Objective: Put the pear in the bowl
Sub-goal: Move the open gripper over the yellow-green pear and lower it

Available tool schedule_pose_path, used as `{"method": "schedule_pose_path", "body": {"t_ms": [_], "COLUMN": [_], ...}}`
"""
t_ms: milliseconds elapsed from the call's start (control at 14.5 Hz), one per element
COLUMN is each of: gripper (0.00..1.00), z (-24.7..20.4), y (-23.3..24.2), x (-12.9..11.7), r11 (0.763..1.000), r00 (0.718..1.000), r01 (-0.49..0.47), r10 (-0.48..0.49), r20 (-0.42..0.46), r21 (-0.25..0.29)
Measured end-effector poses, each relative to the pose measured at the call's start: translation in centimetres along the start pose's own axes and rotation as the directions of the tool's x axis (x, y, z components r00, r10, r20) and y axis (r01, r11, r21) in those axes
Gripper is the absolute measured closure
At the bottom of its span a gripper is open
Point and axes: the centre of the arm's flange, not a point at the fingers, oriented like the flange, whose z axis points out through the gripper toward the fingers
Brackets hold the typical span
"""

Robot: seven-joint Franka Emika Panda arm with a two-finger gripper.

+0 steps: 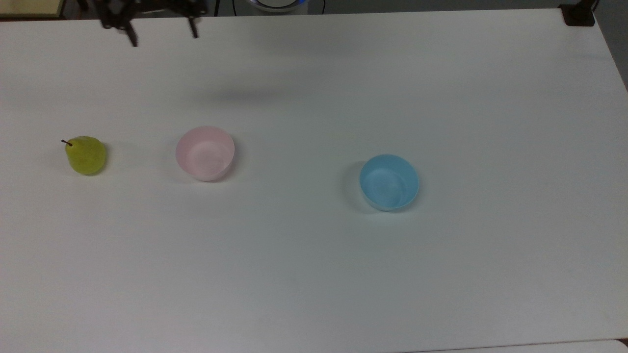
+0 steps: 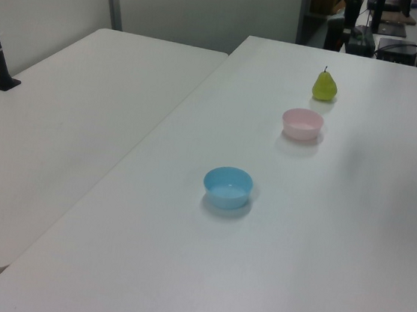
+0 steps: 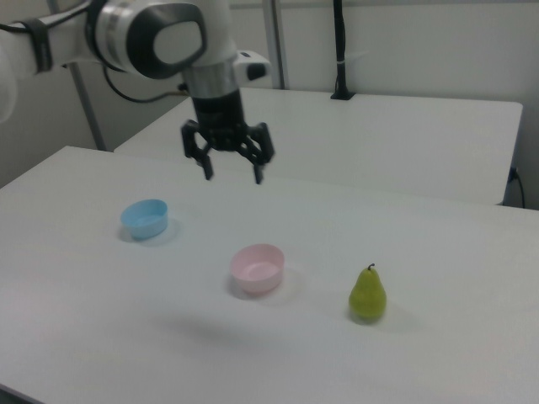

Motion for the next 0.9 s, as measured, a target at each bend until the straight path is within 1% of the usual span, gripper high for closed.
{"method": "schedule_pose_path", "body": {"t_ms": [138,207,276,413,551,689,896], "gripper": [0.00,0.00,0.00,0.00,0.00,0.00,0.00], "z": [1.3,2.1,3.3,5.7,8.6,11.4,15.4], "y": [3.2,5.1,7.0,10.6,12.9,14.1,16.7], "x": [-0.2,0.2,0.7,1.6,2.2,2.8,2.2], "r11": [0.998,0.996,0.994,0.989,0.985,0.983,0.980], "r00": [0.999,0.998,0.997,0.996,0.996,0.995,0.992], "r01": [-0.010,-0.026,-0.044,-0.079,-0.093,-0.098,-0.125], "r10": [0.012,0.030,0.050,0.083,0.094,0.099,0.128], "r20": [0.040,0.051,0.060,0.026,0.000,-0.004,0.011], "r21": [-0.062,-0.084,-0.095,-0.126,-0.147,-0.155,-0.156]}}
